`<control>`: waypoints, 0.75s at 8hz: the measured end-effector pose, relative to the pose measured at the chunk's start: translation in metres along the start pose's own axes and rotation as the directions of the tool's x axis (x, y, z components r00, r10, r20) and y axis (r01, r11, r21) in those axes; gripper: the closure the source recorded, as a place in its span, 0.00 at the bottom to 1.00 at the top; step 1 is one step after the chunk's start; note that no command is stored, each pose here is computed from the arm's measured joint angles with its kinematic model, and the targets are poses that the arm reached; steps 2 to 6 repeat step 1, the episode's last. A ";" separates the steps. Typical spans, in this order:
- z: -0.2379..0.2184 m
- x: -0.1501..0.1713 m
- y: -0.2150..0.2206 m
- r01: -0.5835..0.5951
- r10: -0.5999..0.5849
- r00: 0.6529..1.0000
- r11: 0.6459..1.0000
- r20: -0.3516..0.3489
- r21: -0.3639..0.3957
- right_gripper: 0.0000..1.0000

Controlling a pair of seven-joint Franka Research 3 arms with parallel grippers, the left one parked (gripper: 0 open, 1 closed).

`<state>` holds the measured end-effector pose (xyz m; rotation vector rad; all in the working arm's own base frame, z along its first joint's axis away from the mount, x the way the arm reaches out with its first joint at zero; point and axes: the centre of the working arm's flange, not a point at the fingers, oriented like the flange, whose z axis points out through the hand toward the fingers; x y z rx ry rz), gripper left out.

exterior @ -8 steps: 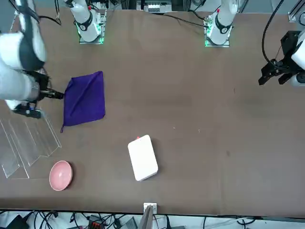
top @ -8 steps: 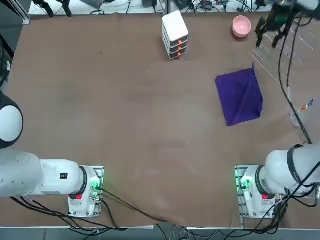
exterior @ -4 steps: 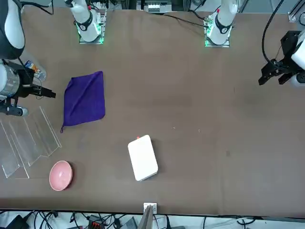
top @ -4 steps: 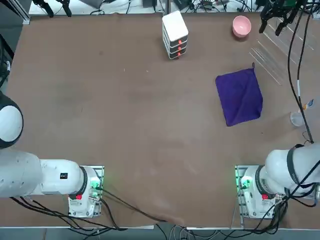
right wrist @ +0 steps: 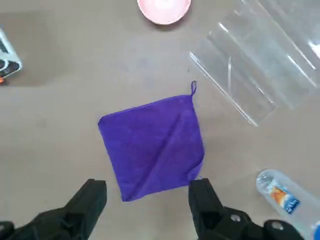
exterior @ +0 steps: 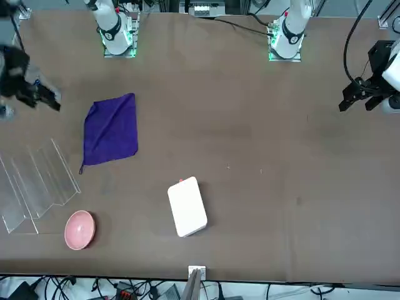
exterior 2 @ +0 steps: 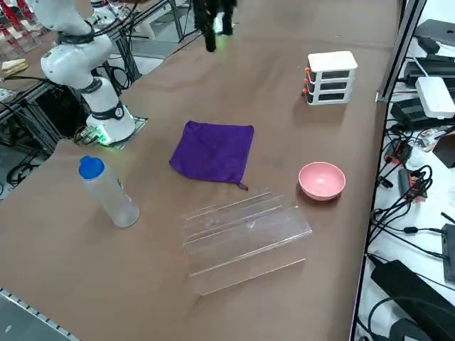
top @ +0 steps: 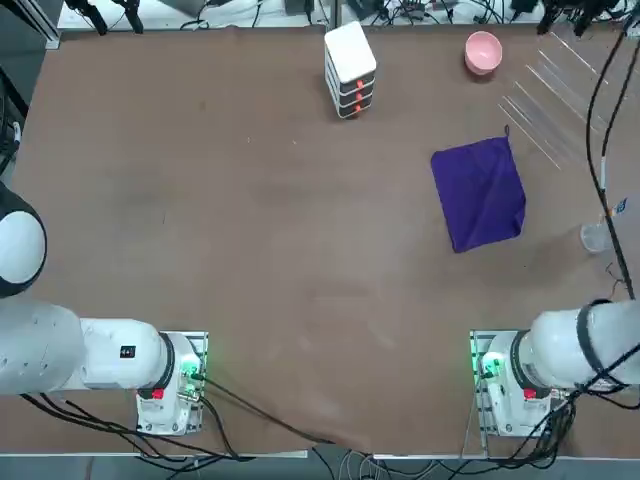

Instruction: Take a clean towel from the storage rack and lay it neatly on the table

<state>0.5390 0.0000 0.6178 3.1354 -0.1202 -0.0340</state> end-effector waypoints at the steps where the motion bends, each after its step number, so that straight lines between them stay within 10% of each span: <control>1: -0.002 -0.010 0.000 0.007 -0.007 1.000 1.000 -0.001 0.000 0.00; 6: -0.002 -0.010 0.000 0.007 -0.007 1.000 1.000 -0.001 0.000 0.00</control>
